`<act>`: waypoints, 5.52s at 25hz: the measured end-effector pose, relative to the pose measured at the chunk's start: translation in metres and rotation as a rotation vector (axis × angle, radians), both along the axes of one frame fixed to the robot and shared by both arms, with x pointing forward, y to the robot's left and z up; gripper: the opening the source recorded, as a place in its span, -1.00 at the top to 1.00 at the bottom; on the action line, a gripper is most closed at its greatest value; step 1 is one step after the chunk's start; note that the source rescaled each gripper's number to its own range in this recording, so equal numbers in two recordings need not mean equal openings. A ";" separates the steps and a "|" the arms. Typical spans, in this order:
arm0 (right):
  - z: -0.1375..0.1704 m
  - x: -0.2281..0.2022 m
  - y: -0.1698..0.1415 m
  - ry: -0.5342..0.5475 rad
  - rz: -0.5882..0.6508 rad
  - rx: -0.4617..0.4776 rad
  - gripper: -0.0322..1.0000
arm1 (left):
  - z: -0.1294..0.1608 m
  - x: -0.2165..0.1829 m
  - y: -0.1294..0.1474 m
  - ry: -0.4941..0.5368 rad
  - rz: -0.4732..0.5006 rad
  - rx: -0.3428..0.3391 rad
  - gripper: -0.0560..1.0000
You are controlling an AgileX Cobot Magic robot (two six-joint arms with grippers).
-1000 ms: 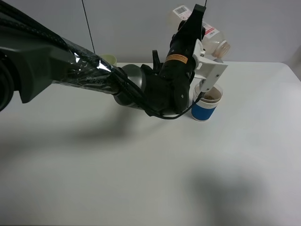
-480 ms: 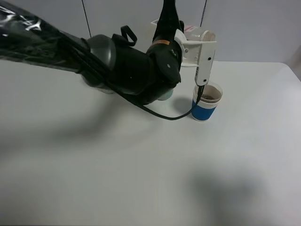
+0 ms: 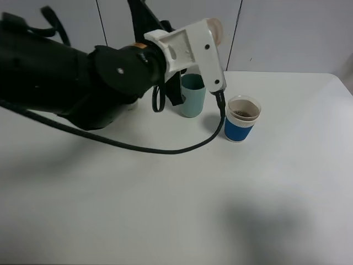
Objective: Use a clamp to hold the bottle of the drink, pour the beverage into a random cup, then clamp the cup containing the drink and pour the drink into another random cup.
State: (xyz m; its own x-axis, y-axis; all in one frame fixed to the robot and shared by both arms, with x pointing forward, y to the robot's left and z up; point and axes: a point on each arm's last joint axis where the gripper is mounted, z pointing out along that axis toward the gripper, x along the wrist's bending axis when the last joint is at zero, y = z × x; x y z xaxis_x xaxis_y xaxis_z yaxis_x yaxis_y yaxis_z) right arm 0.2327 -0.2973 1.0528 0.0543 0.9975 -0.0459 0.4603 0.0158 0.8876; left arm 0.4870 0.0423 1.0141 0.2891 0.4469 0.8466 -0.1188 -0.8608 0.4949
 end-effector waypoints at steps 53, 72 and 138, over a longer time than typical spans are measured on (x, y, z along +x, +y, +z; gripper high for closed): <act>0.000 0.000 0.000 0.000 0.000 0.000 -1.00 | -0.080 -0.006 0.151 0.567 0.039 -0.800 0.86; 0.000 0.000 0.000 0.000 0.000 0.000 -1.00 | -0.136 0.003 0.140 0.615 -0.027 -0.817 0.86; 0.000 0.000 0.000 0.000 0.000 0.000 -1.00 | -0.149 0.001 0.142 0.552 -0.070 -0.724 -0.99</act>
